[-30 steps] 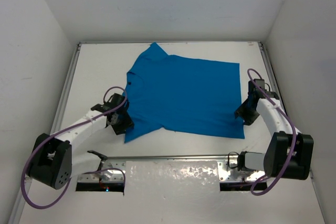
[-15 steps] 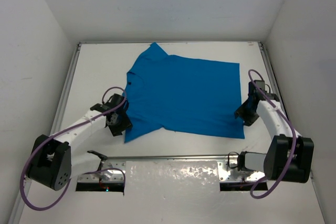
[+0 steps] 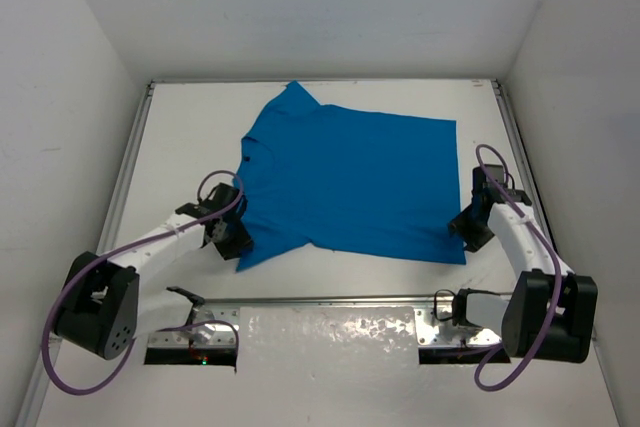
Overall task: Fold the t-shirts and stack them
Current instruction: Flatten out the tshirt
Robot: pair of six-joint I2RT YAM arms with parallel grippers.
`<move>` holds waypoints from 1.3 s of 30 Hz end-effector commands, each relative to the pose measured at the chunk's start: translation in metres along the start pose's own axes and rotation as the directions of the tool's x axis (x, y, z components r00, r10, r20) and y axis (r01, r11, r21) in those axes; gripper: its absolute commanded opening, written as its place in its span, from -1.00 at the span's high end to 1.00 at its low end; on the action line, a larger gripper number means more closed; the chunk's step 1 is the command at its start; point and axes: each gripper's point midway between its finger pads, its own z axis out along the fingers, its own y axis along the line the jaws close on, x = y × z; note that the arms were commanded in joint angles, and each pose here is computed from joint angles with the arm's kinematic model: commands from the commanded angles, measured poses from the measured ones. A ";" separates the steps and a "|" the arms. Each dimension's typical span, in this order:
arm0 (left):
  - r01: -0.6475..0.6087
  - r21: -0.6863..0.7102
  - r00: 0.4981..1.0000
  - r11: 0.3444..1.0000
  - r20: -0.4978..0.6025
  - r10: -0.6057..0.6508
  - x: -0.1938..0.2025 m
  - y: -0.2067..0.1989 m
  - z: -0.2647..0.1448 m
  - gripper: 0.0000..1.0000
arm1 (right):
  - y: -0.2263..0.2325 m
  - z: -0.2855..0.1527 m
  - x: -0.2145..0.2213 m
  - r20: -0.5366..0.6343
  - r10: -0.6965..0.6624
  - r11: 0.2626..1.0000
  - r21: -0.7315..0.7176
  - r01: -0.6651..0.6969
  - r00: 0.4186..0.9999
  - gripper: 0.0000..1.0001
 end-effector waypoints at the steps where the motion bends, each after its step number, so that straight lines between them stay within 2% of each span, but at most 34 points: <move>1: 0.001 0.042 0.999 0.999 0.033 -0.003 -0.007 -0.013 0.002 0.48 | 0.012 -0.006 -0.019 0.054 0.012 1.000 -0.022 -0.011 0.998 0.15; 3: -0.005 0.059 0.999 0.998 0.032 0.003 -0.009 -0.018 0.003 0.67 | 0.015 -0.007 -0.019 0.052 0.010 1.000 -0.029 -0.008 0.999 0.15; 4: -0.009 0.055 1.000 0.998 0.024 0.008 -0.008 -0.019 0.005 0.91 | 0.016 -0.006 -0.020 0.051 0.011 0.999 -0.032 -0.010 0.999 0.15; 5: -0.011 0.064 1.000 0.998 0.025 0.009 -0.010 -0.023 0.003 1.00 | 0.017 -0.006 -0.020 0.048 0.012 0.999 -0.038 -0.010 0.999 0.15; 11: 0.025 0.137 0.996 0.990 0.080 -0.036 -0.037 -0.054 -0.027 1.00 | 0.024 -0.005 -0.025 0.055 -0.033 0.998 -0.051 0.036 0.998 0.16; 15: 0.073 0.271 0.984 0.960 0.135 -0.113 -0.080 -0.103 -0.059 1.00 | 0.034 -0.004 -0.035 0.047 -0.107 0.992 -0.059 0.110 0.993 0.15; 21: 0.118 0.300 0.981 0.947 0.113 -0.158 -0.116 -0.132 -0.053 1.00 | 0.043 -0.002 -0.044 0.038 -0.196 0.979 -0.058 0.198 0.980 0.14; 25: 0.159 0.279 0.977 0.947 0.090 -0.191 -0.135 -0.131 -0.025 0.99 | 0.043 0.003 -0.046 0.033 -0.242 0.969 -0.050 0.244 0.970 0.14; 26: 0.161 0.284 0.980 0.945 0.065 -0.187 -0.135 -0.132 -0.020 0.81 | 0.044 0.003 -0.047 0.036 -0.251 0.966 -0.050 0.252 0.967 0.13; 27: 0.150 0.272 0.984 0.950 0.052 -0.170 -0.134 -0.132 -0.014 0.33 | 0.044 0.003 -0.047 0.038 -0.264 0.963 -0.052 0.265 0.964 0.13; 29: 0.127 0.251 0.990 0.960 0.030 -0.139 -0.137 -0.134 -0.004 0.07 | 0.045 0.003 -0.050 0.046 -0.272 0.960 -0.059 0.275 0.961 0.13; 30: 0.093 0.235 0.993 0.967 0.042 -0.106 -0.140 -0.132 -0.003 -0.13 | 0.046 0.002 -0.051 0.052 -0.284 0.956 -0.061 0.287 0.957 0.13; 34: -0.005 0.208 0.988 0.978 0.153 -0.027 -0.160 -0.128 -0.034 -0.21 | 0.046 -0.003 -0.052 0.057 -0.315 0.946 -0.064 0.319 0.947 0.13; 39: -0.081 0.146 0.983 0.986 0.174 0.055 -0.149 -0.108 -0.046 -0.21 | 0.034 0.001 -0.027 -0.019 -0.291 0.955 -0.069 0.289 0.957 0.14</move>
